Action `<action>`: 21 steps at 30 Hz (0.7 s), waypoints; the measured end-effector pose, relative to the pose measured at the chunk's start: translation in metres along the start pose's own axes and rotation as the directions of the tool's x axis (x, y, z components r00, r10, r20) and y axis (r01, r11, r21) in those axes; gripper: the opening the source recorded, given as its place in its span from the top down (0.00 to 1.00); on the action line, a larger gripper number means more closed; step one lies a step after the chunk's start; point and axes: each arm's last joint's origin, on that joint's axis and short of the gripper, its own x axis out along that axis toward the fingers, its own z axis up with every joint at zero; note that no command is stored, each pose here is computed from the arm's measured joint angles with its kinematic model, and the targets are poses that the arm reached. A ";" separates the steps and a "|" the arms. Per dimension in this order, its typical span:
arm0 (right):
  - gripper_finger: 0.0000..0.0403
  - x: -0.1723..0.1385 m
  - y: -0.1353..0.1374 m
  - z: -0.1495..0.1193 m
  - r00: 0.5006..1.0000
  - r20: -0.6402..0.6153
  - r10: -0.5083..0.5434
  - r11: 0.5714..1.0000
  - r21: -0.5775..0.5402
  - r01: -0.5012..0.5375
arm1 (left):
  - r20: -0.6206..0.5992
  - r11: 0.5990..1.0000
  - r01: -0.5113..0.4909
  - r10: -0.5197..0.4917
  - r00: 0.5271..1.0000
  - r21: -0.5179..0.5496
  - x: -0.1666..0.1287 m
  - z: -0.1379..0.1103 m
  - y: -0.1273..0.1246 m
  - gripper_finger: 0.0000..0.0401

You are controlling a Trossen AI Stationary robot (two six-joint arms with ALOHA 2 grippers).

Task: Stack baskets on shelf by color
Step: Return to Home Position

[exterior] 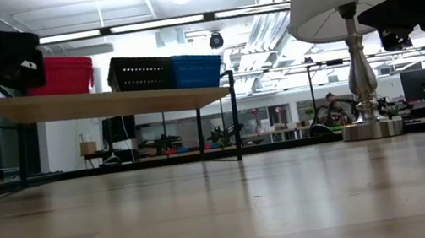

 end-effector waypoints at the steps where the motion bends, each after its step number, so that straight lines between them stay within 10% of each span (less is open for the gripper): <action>1: 1.00 0.000 0.000 0.000 1.000 0.000 0.000 1.000 0.000 0.000 | -0.003 1.000 0.003 -0.003 1.000 0.001 0.000 0.000 0.000 1.00; 21: 1.00 0.000 0.000 0.000 1.000 0.000 0.001 1.000 0.000 -0.001 | -0.008 0.999 -0.016 0.016 1.000 0.028 0.001 -0.001 0.000 0.99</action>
